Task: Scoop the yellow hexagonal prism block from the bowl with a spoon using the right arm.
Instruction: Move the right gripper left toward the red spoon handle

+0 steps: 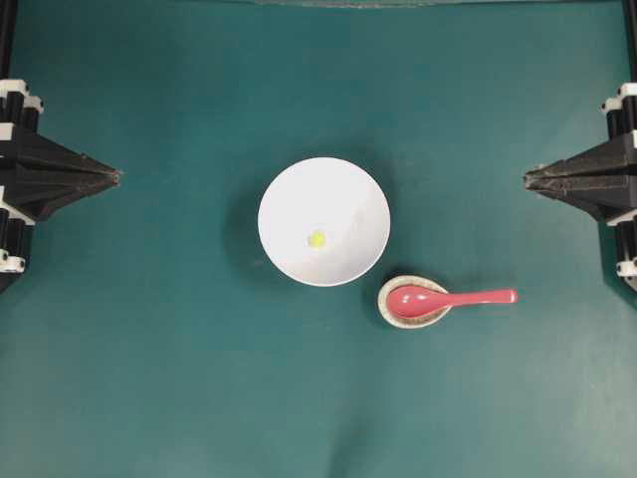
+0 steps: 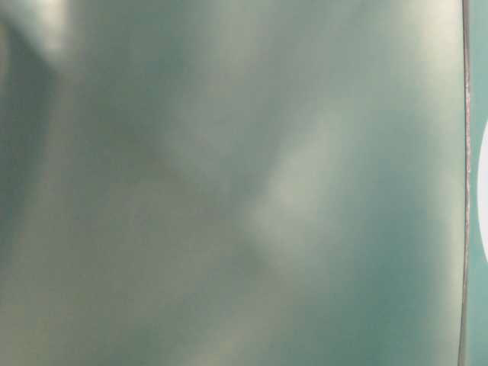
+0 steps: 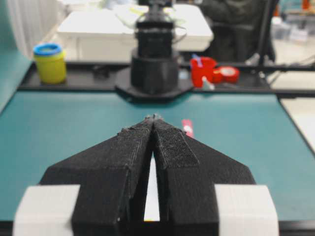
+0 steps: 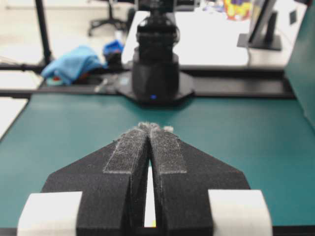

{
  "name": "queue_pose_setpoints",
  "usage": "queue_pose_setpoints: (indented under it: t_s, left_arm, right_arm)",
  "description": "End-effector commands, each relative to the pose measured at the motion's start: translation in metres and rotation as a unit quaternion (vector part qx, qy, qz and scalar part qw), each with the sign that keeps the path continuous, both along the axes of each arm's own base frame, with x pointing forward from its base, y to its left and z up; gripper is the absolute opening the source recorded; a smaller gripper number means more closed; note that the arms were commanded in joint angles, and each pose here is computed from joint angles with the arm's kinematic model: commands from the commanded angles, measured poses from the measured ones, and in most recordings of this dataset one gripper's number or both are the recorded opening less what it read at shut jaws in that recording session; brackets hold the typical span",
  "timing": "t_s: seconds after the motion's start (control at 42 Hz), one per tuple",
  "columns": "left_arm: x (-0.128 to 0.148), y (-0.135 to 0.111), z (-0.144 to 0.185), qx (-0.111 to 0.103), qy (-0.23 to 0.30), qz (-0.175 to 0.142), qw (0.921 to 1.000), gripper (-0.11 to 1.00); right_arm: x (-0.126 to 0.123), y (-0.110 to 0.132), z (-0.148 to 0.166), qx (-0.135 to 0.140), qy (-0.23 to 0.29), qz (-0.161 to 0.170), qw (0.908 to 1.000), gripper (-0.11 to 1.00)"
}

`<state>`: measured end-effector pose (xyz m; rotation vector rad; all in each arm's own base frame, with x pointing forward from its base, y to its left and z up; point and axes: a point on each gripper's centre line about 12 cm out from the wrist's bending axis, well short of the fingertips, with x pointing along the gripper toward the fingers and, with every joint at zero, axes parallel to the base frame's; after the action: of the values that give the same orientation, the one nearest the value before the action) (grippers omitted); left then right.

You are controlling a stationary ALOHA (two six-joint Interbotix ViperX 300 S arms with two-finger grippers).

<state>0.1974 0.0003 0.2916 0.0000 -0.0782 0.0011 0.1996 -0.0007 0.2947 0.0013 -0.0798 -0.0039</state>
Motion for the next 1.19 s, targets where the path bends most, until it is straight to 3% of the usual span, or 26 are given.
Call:
queue_pose_setpoints:
  t_s: [0.0, 0.238, 0.595, 0.642, 0.785, 0.88, 1.166]
  left_arm:
    - [0.004, 0.000, 0.005, 0.001, -0.002, -0.001, 1.0000, 0.00]
    - [0.004, 0.000, 0.005, 0.001, -0.005, -0.001, 1.0000, 0.00]
    - [0.003, 0.000, 0.007, 0.008, -0.008, -0.001, 0.9999, 0.01]
    - [0.003, 0.000, 0.007, 0.009, -0.008, -0.001, 0.9999, 0.01]
    - [0.003, 0.000, 0.008, 0.009, -0.011, -0.001, 0.9999, 0.00]
    - [0.002, 0.000, 0.009, 0.008, -0.012, -0.001, 0.9999, 0.00]
    - [0.002, 0.000, 0.009, 0.009, -0.012, -0.001, 0.9999, 0.00]
  right_arm:
    - [0.001, -0.001, 0.005, 0.002, -0.005, -0.003, 1.0000, 0.00]
    - [0.001, -0.002, 0.004, 0.019, 0.001, -0.004, 0.9998, 0.00]
    - [0.003, -0.002, 0.000, 0.022, 0.012, -0.004, 0.9997, 0.02]
    - [0.003, -0.002, -0.001, 0.024, 0.016, -0.004, 0.9996, 0.08]
    - [0.006, -0.002, -0.007, 0.037, 0.029, -0.006, 0.9989, 0.40]
    - [0.009, -0.002, -0.014, 0.044, 0.042, -0.006, 0.9981, 0.52]
    - [0.026, -0.002, -0.051, 0.064, 0.119, -0.009, 0.9907, 0.51]
